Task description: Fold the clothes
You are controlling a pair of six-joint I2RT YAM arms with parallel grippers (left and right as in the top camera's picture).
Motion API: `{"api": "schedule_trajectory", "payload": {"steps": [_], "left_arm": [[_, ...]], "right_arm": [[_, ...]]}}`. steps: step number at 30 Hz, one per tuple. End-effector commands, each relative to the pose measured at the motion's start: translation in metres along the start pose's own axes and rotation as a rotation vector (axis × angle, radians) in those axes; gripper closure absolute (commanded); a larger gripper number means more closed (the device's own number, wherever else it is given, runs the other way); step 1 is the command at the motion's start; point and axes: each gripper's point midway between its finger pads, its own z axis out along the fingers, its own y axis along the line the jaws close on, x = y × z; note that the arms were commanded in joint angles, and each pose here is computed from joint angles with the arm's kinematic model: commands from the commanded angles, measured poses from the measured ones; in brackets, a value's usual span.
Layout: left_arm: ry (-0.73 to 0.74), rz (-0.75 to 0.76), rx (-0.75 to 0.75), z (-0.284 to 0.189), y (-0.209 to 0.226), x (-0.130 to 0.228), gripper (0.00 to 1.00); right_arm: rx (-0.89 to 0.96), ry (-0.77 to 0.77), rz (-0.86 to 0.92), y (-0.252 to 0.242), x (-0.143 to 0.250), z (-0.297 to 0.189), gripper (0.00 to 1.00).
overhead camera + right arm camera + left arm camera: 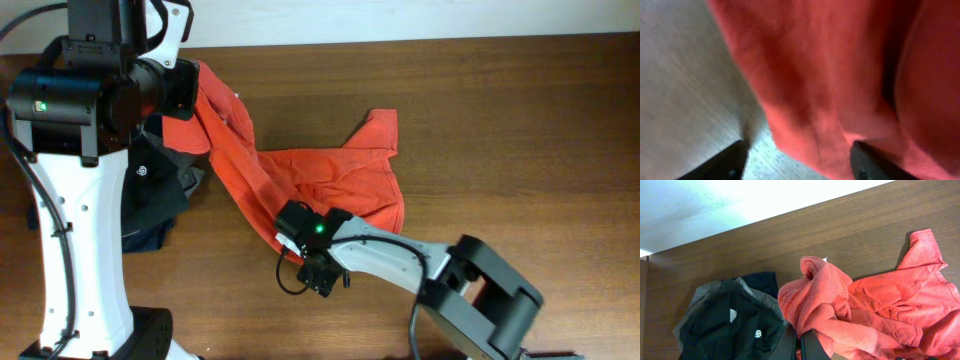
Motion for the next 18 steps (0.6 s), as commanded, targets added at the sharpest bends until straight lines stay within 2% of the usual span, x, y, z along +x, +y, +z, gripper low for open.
{"api": "schedule_trajectory", "payload": {"steps": [1, 3, 5, 9, 14, 18], "left_arm": [[-0.017, -0.019, -0.013, -0.002, 0.003, -0.004, 0.99], [-0.017, -0.019, -0.012, -0.002, 0.003, -0.004, 0.99], [-0.016, -0.019, -0.012, -0.002, 0.003, -0.003, 0.99], [-0.016, -0.019, -0.012, -0.002, 0.003, -0.004, 0.99], [-0.009, -0.019, -0.01, -0.002, 0.003, -0.002, 0.99], [-0.009, -0.019, -0.011, -0.002, 0.003, -0.002, 0.99]], "right_arm": [[0.058, 0.065, -0.009, -0.01, 0.01, 0.021, 0.42], [0.067, 0.069, 0.008, -0.012, 0.011, 0.021, 0.56], [0.166, 0.05, 0.098, -0.029, 0.008, 0.015, 0.7], [0.299, 0.005, 0.199, -0.051, 0.004, -0.018, 0.83], [0.446, -0.039, 0.257, -0.076, 0.017, -0.091, 0.85], [0.549, -0.133, 0.427, -0.106, 0.046, -0.162, 0.85]]}}
